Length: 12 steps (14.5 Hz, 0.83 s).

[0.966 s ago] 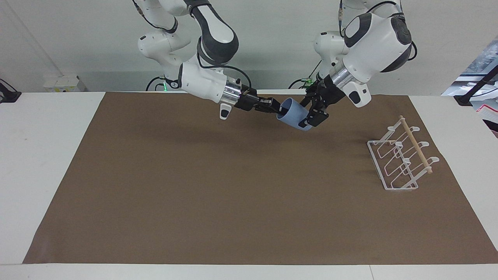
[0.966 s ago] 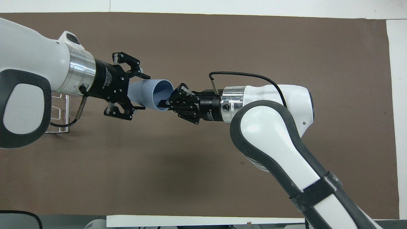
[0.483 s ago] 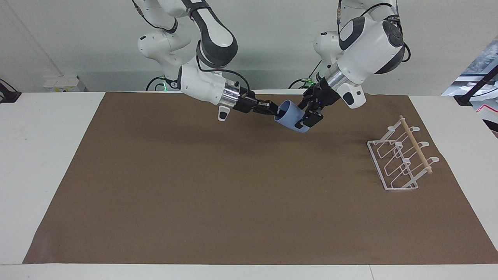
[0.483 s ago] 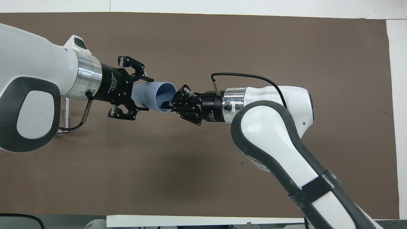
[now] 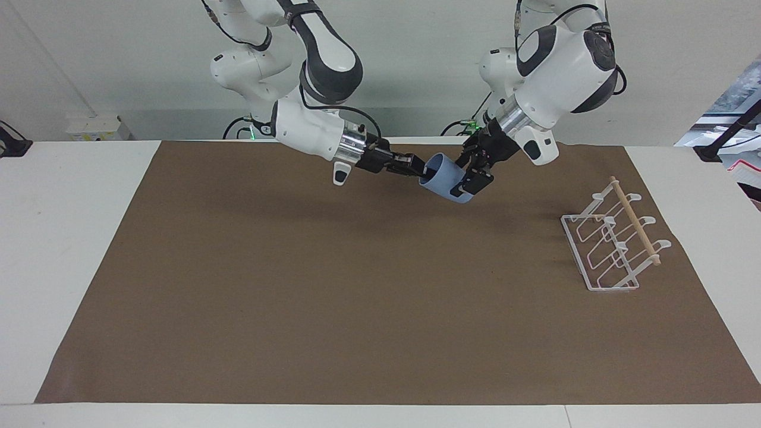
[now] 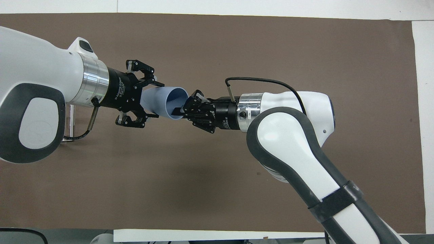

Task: Hang cup on cup holder
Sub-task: 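Grasp the cup rim with the left gripper beside the right gripper, then open the right gripper and withdraw it while the left gripper holds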

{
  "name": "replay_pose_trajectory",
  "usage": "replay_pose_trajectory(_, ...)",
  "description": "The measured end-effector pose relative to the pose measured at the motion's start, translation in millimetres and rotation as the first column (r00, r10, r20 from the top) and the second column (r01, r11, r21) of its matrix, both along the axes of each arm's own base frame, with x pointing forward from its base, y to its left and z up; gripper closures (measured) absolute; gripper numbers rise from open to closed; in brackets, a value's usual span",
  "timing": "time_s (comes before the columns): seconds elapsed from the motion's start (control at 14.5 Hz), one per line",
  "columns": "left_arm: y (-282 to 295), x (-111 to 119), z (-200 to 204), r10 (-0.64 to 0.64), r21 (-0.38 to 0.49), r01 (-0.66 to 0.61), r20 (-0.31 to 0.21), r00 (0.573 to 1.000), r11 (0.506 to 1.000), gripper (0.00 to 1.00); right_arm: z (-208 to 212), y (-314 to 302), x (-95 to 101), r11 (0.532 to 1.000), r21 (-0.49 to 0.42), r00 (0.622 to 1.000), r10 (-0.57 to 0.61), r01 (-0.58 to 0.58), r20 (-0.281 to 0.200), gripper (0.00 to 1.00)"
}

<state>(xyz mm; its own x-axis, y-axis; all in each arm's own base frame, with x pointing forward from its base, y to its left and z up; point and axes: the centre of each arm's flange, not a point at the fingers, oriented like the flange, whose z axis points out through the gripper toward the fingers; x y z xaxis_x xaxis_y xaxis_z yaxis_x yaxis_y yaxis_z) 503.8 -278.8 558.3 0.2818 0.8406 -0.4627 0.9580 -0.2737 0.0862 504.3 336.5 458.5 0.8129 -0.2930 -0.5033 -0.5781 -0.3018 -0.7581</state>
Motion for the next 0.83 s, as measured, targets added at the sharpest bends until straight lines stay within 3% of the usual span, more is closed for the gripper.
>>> replay_pose_trajectory(0.21,-0.5,0.2,-0.9,-0.016,-0.001,0.016,0.013,1.000,1.000,0.22,1.3,0.6,-0.3,1.000,0.002,1.000,0.002,-0.002,0.001,0.91)
replay_pose_trajectory(0.34,-5.3,-2.5,-3.7,-0.027,-0.001,0.027,0.013,1.000,1.000,0.22,7.3,-0.1,-0.1,1.000,-0.003,1.000,0.008,-0.008,0.017,0.76)
replay_pose_trajectory(0.41,-9.4,-4.3,-5.2,-0.032,-0.003,0.032,0.014,0.999,0.999,0.22,15.8,-5.2,1.6,0.999,-0.029,0.998,0.022,-0.021,0.051,0.63)
replay_pose_trajectory(0.62,-21.0,-12.5,-13.3,-0.055,0.001,0.055,0.000,0.999,0.999,0.22,72.6,-61.9,17.5,0.980,-0.196,0.970,0.089,-0.044,0.226,0.30)
replay_pose_trajectory(0.83,-22.3,-13.8,-15.7,-0.057,0.003,0.057,-0.003,0.998,0.998,0.22,111.2,-164.0,29.1,0.905,-0.425,0.940,0.157,-0.015,0.302,0.01)
